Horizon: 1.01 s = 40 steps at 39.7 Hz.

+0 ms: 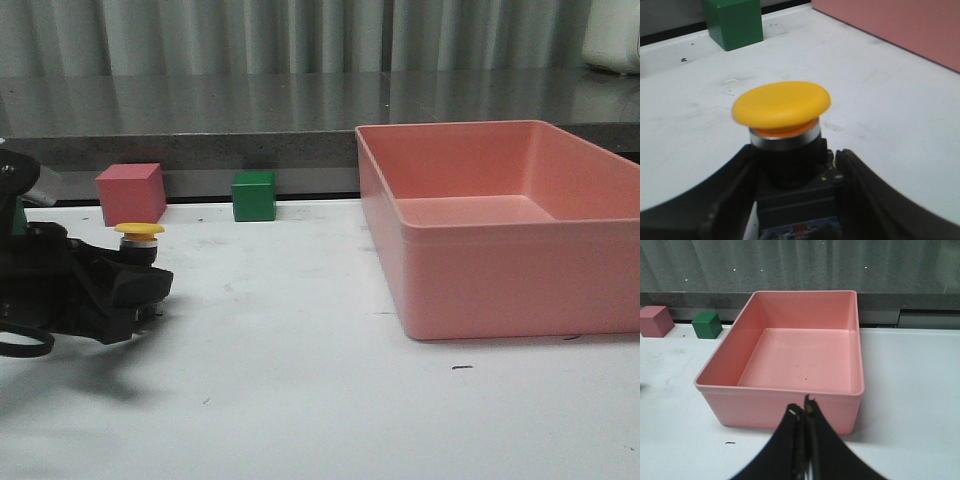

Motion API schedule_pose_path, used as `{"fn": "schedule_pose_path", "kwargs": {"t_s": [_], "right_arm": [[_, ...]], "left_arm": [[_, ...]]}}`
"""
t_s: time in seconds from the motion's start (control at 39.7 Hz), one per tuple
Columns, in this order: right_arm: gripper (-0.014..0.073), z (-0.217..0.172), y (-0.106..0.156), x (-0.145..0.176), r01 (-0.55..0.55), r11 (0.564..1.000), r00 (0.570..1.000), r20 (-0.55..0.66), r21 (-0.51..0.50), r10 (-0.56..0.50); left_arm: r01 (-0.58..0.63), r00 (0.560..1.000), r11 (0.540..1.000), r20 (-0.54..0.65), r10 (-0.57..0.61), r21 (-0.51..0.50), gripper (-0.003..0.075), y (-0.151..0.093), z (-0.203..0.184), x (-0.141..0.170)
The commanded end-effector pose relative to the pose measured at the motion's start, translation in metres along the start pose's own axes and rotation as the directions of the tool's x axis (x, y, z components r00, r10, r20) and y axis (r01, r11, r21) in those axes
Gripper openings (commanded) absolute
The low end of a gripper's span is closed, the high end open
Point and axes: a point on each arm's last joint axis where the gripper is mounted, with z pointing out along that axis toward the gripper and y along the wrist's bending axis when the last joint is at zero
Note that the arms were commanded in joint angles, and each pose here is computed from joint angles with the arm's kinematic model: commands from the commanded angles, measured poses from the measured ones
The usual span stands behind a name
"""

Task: Place and stand button with both arms
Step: 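Lower the button upright onto the table with the left gripper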

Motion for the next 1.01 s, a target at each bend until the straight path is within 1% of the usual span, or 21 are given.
{"fn": "schedule_pose_path", "kwargs": {"t_s": [0.0,0.08,0.23,0.4,0.55,0.6,0.83,0.98], "right_arm": [[-0.0070,-0.003,0.002,-0.016,0.022,1.000,0.995,0.101,-0.011,-0.020],[-0.0070,-0.003,0.002,-0.016,0.022,1.000,0.995,0.101,-0.011,-0.020],[-0.0070,-0.003,0.002,-0.016,0.022,1.000,0.995,0.101,-0.011,-0.020],[-0.0070,-0.003,0.002,-0.016,0.022,1.000,0.995,0.101,-0.011,-0.020],[-0.0070,-0.003,0.002,-0.016,0.022,1.000,0.995,0.101,-0.011,-0.020],[-0.0070,-0.003,0.002,-0.016,0.022,1.000,0.995,0.101,-0.011,-0.020],[-0.0070,-0.003,0.002,-0.016,0.022,1.000,0.995,0.101,-0.011,-0.020],[-0.0070,-0.003,0.002,-0.016,0.022,1.000,0.995,0.101,-0.011,-0.020]], "left_arm": [[-0.028,0.983,0.999,0.180,0.031,-0.018,0.0298,0.003,-0.002,-0.026],[-0.028,0.983,0.999,0.180,0.031,-0.018,0.0320,0.003,-0.002,-0.026],[-0.028,0.983,0.999,0.180,0.031,-0.018,0.0398,0.003,-0.002,-0.026],[-0.028,0.981,0.999,0.189,0.031,-0.017,0.0469,0.003,-0.002,-0.026],[-0.028,0.977,0.999,0.210,0.031,-0.017,0.0564,0.003,-0.002,-0.028],[-0.028,0.975,0.999,0.220,0.031,-0.017,0.0581,0.003,-0.003,-0.029],[-0.034,0.967,0.999,0.252,0.036,-0.014,0.0581,-0.001,-0.012,-0.037],[-0.073,0.950,0.997,0.301,0.079,-0.033,0.0581,-0.004,-0.026,-0.061]]}}
